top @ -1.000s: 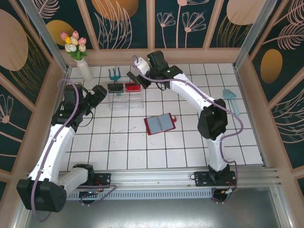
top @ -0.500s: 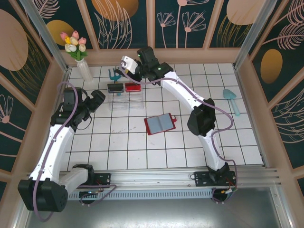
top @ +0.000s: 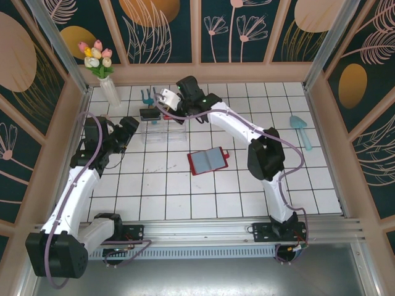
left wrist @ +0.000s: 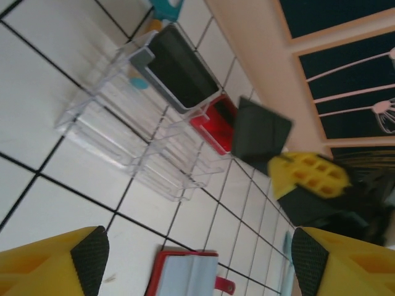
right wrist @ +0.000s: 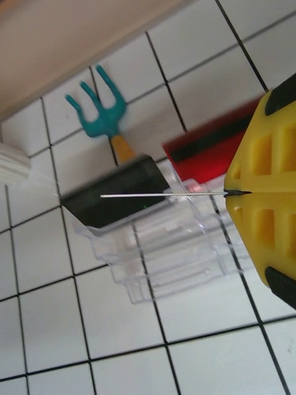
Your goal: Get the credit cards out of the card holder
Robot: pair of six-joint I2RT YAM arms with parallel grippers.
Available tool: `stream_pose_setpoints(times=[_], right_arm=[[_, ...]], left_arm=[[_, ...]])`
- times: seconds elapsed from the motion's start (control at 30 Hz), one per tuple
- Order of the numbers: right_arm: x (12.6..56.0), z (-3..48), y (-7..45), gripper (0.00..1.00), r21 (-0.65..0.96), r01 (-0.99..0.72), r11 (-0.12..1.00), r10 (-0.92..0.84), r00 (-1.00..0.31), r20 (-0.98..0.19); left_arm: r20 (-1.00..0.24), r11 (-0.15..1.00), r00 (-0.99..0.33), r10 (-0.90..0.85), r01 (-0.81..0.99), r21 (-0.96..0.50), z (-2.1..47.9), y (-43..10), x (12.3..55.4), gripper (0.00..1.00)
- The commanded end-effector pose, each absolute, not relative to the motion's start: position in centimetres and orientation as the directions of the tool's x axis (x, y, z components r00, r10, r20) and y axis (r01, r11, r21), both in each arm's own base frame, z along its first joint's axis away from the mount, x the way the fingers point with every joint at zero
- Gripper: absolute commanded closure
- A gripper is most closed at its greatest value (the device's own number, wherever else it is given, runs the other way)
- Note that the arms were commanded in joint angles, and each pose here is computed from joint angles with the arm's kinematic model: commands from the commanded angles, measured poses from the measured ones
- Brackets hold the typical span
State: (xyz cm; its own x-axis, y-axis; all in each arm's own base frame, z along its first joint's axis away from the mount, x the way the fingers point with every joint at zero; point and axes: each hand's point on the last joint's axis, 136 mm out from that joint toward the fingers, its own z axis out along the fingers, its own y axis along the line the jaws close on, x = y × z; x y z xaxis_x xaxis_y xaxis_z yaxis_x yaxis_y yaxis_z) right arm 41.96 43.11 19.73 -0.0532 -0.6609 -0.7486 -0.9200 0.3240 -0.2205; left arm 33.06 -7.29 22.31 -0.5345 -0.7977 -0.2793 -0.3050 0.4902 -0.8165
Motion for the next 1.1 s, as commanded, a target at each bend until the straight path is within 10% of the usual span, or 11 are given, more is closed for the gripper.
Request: stream_pose_setpoints(times=[0.0, 0.33, 0.6, 1.07], right_arm=[[41.2, 28.2, 41.4, 1.00, -0.115, -0.894, 0.433, -0.457, -0.108, -0.883], [37.6, 33.7, 34.0, 1.00, 0.527, -0.831, 0.180, -0.101, -0.548, -0.830], [35.2, 33.6, 32.4, 1.00, 0.645, -0.762, 0.065, -0.069, -0.648, -0.759], [34.1, 34.7, 32.3, 1.00, 0.722, -0.689, -0.058, -0.071, -0.719, -0.691]], left_arm=[[-0.304, 0.448, -0.522, -0.797, -0.174, -0.877, 25.3, -8.1, 34.3, 0.25], [-0.473, 0.475, -0.675, -0.566, 0.203, -0.857, 29.7, -15.8, 36.5, 0.41], [-0.533, 0.399, -0.700, -0.476, 0.369, -0.840, 32.0, -19.9, 37.9, 0.66], [-0.561, 0.293, -0.750, -0.350, 0.481, -0.826, 32.1, -24.5, 37.0, 0.77]])
